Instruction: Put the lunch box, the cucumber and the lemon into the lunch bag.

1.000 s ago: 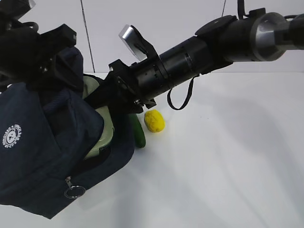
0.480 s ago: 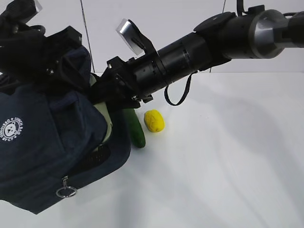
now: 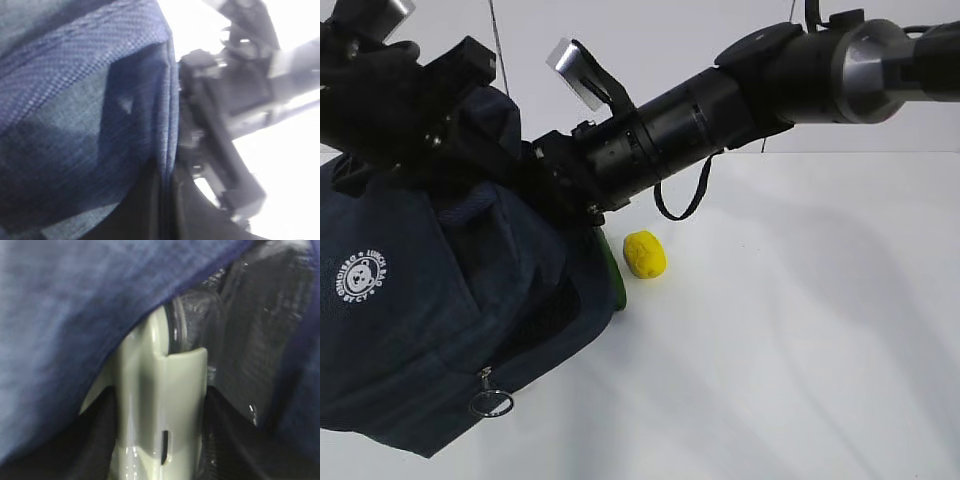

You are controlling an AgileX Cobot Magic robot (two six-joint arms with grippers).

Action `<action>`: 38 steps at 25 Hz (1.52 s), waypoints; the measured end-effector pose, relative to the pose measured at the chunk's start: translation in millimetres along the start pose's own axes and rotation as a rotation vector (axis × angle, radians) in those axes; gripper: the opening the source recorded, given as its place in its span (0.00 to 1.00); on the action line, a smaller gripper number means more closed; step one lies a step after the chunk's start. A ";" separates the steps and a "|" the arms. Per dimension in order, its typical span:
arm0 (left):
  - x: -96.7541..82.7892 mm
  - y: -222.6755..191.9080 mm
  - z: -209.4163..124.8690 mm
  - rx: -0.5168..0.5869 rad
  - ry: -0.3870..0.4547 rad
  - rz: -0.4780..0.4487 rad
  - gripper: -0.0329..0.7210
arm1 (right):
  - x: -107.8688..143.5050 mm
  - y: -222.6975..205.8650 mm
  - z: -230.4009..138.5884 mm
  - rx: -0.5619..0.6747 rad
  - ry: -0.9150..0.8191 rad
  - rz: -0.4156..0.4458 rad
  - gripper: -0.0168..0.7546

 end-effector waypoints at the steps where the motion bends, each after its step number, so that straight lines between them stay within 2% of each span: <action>1: -1.1 0.5 -0.5 0.003 -0.006 -0.007 0.04 | 0.7 -0.9 -0.4 0.002 0.008 0.001 0.51; 15: -10.7 1.3 1.0 -0.009 -0.033 -0.091 0.04 | 0.7 -1.7 -1.2 0.008 0.045 -0.002 0.51; 24: -10.5 -1.9 2.1 -0.010 -0.019 -0.102 0.04 | -0.2 -2.0 -1.2 0.008 0.045 -0.004 0.51; 30: -9.7 -3.7 2.6 -0.009 -0.021 -0.104 0.04 | -3.1 -2.0 -2.4 0.018 0.056 -0.028 0.58; 38: -5.8 -7.1 1.7 0.006 -0.038 -0.083 0.04 | -5.2 -1.7 -3.1 0.028 0.069 -0.048 0.59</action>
Point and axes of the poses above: a point on each arm's last joint axis where the gripper is mounted, y pointing back along that axis away from the gripper, x along the wrist's bending axis when the last joint is at zero, z = x × y, the point moved 3 cm from there along -y, pointing out along that axis toward the gripper, and after that the axes turned 9 degrees about -y, right-handed, at the moved point
